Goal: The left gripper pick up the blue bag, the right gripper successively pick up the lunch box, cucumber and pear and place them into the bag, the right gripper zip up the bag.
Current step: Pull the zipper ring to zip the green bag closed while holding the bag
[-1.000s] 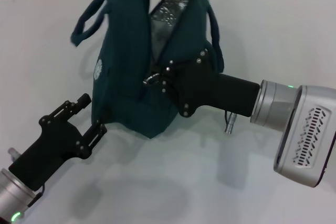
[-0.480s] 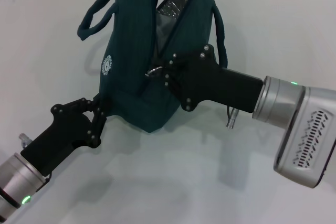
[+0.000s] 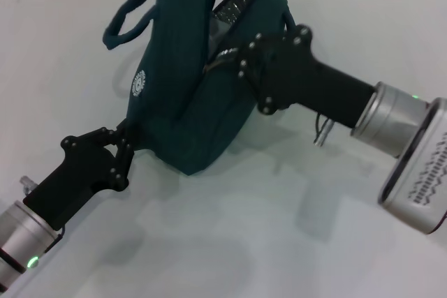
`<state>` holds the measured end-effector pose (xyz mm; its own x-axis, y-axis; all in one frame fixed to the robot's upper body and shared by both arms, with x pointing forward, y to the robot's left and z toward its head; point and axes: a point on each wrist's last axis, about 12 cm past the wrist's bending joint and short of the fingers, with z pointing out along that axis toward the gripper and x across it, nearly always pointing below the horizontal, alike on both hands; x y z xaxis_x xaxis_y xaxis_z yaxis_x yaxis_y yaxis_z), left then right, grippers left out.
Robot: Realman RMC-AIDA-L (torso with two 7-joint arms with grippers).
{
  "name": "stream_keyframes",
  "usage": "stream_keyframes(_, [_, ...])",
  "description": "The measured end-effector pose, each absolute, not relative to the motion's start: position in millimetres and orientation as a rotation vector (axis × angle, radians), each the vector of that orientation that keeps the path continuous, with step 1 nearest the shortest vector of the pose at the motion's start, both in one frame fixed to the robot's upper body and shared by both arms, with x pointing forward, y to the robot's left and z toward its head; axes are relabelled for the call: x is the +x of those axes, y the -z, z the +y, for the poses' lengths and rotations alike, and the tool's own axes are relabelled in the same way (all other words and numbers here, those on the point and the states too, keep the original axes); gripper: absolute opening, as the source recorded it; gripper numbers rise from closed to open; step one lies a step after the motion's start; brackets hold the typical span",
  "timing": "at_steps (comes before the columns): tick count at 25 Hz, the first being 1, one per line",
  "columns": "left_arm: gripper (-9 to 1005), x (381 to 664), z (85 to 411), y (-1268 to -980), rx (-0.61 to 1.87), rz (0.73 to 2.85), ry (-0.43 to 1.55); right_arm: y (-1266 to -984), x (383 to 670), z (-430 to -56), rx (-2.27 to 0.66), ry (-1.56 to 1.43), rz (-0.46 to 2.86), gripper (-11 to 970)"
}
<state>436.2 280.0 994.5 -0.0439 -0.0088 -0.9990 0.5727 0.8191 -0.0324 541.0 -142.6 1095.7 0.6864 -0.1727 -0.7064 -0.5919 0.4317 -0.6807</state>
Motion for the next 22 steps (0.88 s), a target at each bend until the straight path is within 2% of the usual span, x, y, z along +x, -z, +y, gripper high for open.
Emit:
stream_keyframes(14, [65,443,278,-990,0.488,1.614,0.505,-1104,549,-160,-0.964,-0.232,0.817,35])
stream_keyframes(22, [72,445,269,-993,0.481,1.596,0.585,-1105,549,-160,-0.96,-0.232,0.815,35])
